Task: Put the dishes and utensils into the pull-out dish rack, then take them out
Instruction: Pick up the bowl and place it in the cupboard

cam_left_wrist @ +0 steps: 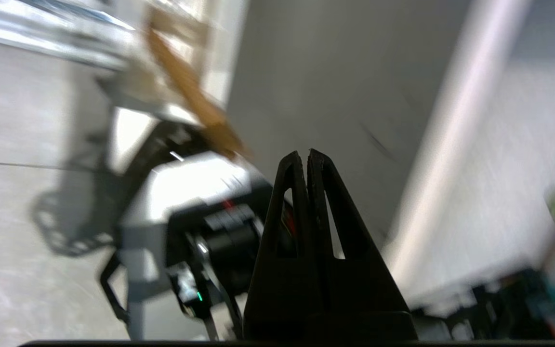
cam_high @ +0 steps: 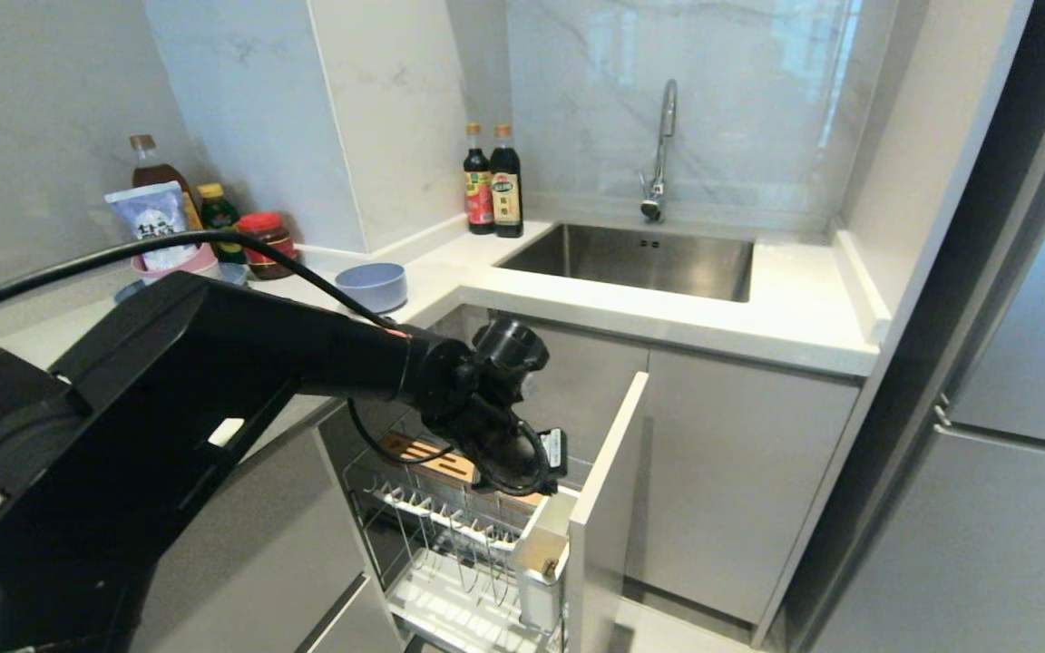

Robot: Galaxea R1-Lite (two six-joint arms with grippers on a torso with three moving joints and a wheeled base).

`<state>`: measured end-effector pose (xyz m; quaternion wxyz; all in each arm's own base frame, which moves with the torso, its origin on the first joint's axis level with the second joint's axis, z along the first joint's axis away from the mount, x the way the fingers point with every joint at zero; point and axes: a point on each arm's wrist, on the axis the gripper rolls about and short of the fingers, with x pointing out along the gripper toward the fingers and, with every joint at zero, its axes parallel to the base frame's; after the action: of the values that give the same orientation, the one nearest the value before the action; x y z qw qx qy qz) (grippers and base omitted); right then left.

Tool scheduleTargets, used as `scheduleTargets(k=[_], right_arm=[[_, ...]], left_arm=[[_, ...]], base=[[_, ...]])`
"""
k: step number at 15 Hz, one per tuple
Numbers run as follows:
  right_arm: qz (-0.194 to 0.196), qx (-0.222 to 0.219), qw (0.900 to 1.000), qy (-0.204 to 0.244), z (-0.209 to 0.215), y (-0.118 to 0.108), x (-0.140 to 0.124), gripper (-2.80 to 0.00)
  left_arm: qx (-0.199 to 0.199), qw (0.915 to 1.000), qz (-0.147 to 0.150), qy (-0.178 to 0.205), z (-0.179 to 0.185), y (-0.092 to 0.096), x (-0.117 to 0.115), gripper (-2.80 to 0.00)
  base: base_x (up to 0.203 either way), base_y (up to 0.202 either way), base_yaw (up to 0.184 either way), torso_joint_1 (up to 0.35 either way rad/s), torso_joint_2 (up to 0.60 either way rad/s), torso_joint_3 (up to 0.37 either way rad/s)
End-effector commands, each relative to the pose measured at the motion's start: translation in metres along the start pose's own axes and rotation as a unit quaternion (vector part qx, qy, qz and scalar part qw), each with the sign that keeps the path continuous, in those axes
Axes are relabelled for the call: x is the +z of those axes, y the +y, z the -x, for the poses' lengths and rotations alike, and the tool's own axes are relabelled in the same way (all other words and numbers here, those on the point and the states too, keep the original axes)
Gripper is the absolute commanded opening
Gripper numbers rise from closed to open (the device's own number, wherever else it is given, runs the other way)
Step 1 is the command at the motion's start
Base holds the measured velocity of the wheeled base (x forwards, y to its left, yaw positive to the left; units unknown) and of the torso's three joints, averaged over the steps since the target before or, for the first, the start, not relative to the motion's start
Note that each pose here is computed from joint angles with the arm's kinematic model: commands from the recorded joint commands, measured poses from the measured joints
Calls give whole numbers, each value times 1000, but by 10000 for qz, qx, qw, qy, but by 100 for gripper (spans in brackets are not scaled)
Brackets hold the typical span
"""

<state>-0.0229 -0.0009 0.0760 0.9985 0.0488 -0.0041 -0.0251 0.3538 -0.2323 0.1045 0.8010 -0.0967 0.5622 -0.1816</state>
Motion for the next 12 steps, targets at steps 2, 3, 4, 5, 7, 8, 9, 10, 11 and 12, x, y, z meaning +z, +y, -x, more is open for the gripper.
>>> scheduleTargets(k=[2,3,4,5,7,8,9,10,11,12], right_arm=[[-4,2,10000,-25,0,0,0,-280],[-4,2,10000,-25,0,0,0,-280],[-4,2,10000,-21,0,0,0,-280],[-4,2,10000,-25,0,0,0,-280],[-4,2,10000,-25,0,0,0,-280],[-4,2,10000,-24,0,0,0,-280],[-4,2,10000,-25,0,0,0,-280],[-4,2,10000,-19,0,0,0,-280],[-4,2,10000,-25,0,0,0,-280],[-4,2,10000,-25,0,0,0,-280]], left_arm=[[349,9960,264,-777,37,19,25,-280],[373,9937,329,-1008,54,23,31,-280],[353,9908,374,-1255,73,24,35,-280],[285,9866,402,-1555,99,24,37,-280],[125,9757,437,-2146,155,24,34,-280],[43,9682,449,-2460,184,25,30,-280],[-68,9579,437,-2835,219,24,22,-280],[-183,9458,413,-3216,254,24,10,-280],[-284,9326,371,-3579,287,23,-5,-280],[-371,9182,270,-3935,319,22,-24,-280]], base=[[0,0,0,0,0,0],[0,0,0,0,0,0],[0,0,0,0,0,0],[0,0,0,0,0,0],[0,0,0,0,0,0],[0,0,0,0,0,0],[0,0,0,0,0,0],[0,0,0,0,0,0],[0,0,0,0,0,0],[0,0,0,0,0,0]])
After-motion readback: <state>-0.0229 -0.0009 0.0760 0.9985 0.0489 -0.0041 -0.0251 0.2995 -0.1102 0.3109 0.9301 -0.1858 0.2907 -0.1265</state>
